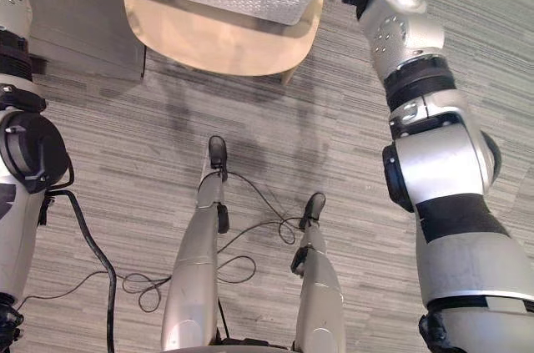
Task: Pick up the laundry basket with both hands and put the clothes into the washing machine.
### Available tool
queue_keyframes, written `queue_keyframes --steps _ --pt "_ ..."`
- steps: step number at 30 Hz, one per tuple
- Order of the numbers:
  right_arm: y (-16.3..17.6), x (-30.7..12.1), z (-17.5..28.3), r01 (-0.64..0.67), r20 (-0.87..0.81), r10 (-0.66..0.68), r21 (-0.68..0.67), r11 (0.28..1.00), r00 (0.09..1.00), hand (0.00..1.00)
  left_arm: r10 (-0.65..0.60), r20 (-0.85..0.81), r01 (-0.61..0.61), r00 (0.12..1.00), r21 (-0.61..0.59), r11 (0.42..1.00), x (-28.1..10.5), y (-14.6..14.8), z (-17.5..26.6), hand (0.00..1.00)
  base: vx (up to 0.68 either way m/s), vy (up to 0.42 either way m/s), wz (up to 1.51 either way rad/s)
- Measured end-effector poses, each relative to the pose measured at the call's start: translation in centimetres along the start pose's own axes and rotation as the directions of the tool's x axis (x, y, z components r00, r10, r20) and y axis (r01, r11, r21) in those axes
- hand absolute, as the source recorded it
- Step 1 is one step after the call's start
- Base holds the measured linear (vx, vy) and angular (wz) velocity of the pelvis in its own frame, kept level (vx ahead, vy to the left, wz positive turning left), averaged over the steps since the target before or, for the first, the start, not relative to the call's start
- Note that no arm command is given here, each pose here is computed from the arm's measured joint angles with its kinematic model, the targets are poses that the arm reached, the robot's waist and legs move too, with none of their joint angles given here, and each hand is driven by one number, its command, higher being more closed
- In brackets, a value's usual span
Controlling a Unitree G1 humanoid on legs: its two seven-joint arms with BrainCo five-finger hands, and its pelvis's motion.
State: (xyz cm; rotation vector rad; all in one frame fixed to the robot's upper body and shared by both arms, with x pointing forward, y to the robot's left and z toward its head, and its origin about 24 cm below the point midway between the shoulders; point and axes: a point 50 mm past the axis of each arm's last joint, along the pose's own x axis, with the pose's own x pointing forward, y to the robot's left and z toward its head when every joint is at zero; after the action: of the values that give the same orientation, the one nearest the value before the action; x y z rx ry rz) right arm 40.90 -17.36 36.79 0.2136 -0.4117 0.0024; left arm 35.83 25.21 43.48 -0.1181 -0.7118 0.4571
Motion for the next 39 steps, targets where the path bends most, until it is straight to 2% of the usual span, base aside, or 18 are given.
queue_keyframes --steps 7,11,14,16,18,20,21,24,25,27,29,30,31,33,35,36,37,39 --pt "-1.0 -0.1 0.2 0.019 0.011 -0.019 0.009 1.0 1.0 0.0 0.021 -0.013 -0.02 1.0 0.073 0.997 -0.4 1.4 -1.9 0.0 0.0 0.0 0.0" --pt "-4.4 -1.0 -1.7 0.084 -0.015 -0.083 0.026 0.996 0.996 0.0 0.04 -0.073 -0.03 0.997 0.135 0.99 -1.6 3.1 -5.5 0.0 0.0 -0.001 0.03" --pt "-8.0 -3.0 -5.3 0.162 -0.081 -0.158 0.048 0.986 0.984 0.0 0.081 -0.153 -0.053 0.985 0.176 0.983 -3.8 5.7 -9.6 0.0 0.01 -0.025 0.16" --pt "-10.9 -5.9 -8.3 0.213 -0.109 -0.204 0.076 0.974 0.973 0.0 0.141 -0.191 -0.106 0.971 0.181 0.978 -6.7 9.0 -12.6 0.0 0.04 -0.053 0.16" --pt "-12.8 -8.3 -9.9 0.245 -0.118 -0.235 0.077 0.967 0.965 0.0 0.162 -0.191 -0.125 0.968 0.193 0.973 -9.0 10.8 -13.8 0.0 0.07 -0.069 0.15" --pt "-16.7 -14.6 -13.5 0.34 -0.16 -0.333 0.021 0.94 0.929 0.0 0.197 -0.209 -0.154 0.958 0.206 0.966 -13.8 13.6 -15.8 0.0 0.11 -0.104 0.24" --pt "-17.9 -17.4 -15.5 0.386 -0.215 -0.38 -0.014 0.922 0.9 0.0 0.214 -0.272 -0.153 0.938 0.229 0.961 -16.4 14.5 -17.6 0.0 0.12 -0.117 0.15" --pt "-19.1 -25.4 -21.8 0.507 -0.42 -0.474 -0.035 0.861 0.774 0.0 0.293 -0.519 -0.153 0.803 0.296 0.943 -24.9 16.5 -23.2 0.0 0.07 -0.1 -0.02" --pt "-19.1 -27.0 -22.9 0.529 -0.46 -0.484 -0.038 0.848 0.744 0.0 0.304 -0.566 -0.146 0.766 0.308 0.94 -26.5 16.7 -24.2 0.0 0.08 -0.086 -0.03" --pt "-18.4 -33.3 -26.5 0.629 -0.598 -0.524 -0.042 0.776 0.606 0.0 0.337 -0.735 -0.108 0.588 0.342 0.934 -33.5 17.4 -27.2 0.0 0.11 -0.091 -0.03" --pt "-17.7 -37.0 -28.2 0.673 -0.676 -0.53 -0.066 0.736 0.513 0.0 0.355 -0.817 -0.085 0.455 0.357 0.93 -38.1 18.1 -28.3 0.0 0.11 -0.069 -0.15" --pt "-17.2 -39.8 -29.2 0.713 -0.722 -0.536 -0.084 0.697 0.438 0.0 0.371 -0.863 -0.074 0.341 0.369 0.926 -41.7 18.7 -28.8 0.0 0.12 -0.045 -0.33" --pt "-16.5 -42.5 -30.2 0.739 -0.767 -0.533 -0.115 0.663 0.358 0.0 0.388 -0.893 -0.063 0.229 0.384 0.921 -45.0 19.2 -29.0 0.0 0.1 -0.045 -0.33" --pt "-15.7 -45.9 -31.1 0.786 -0.814 -0.525 -0.145 0.601 0.251 0.0 0.403 -0.91 -0.044 0.1 0.401 0.915 -48.9 19.9 -28.7 0.0 0.06 -0.036 -0.31" --pt "-14.9 -51.2 -31.6 0.848 -0.849 -0.524 -0.229 0.479 0.067 0.0 0.419 -0.904 -0.021 -0.087 0.422 0.906 -54.2 20.5 -27.7 0.0 0.08 -0.039 -0.4" --pt "-14.8 -52.3 -31.6 0.857 -0.853 -0.521 -0.25 0.451 0.025 0.0 0.42 -0.9 -0.03 -0.118 0.426 0.904 -55.1 20.7 -27.4 0.0 0.05 -0.02 -0.31" --pt "-14.3 -54.7 -31.6 0.873 -0.86 -0.507 -0.293 0.391 -0.062 0.0 0.44 -0.882 -0.045 -0.168 0.452 0.891 -56.2 21.5 -26.8 0.0 0.03 -0.018 -0.3" --pt "-13.9 -56.5 -31.5 0.861 -0.862 -0.49 -0.344 0.375 -0.131 0.0 0.442 -0.867 -0.041 -0.229 0.462 0.886 -57.8 22.0 -26.1 0.0 0.02 -0.011 -0.36"
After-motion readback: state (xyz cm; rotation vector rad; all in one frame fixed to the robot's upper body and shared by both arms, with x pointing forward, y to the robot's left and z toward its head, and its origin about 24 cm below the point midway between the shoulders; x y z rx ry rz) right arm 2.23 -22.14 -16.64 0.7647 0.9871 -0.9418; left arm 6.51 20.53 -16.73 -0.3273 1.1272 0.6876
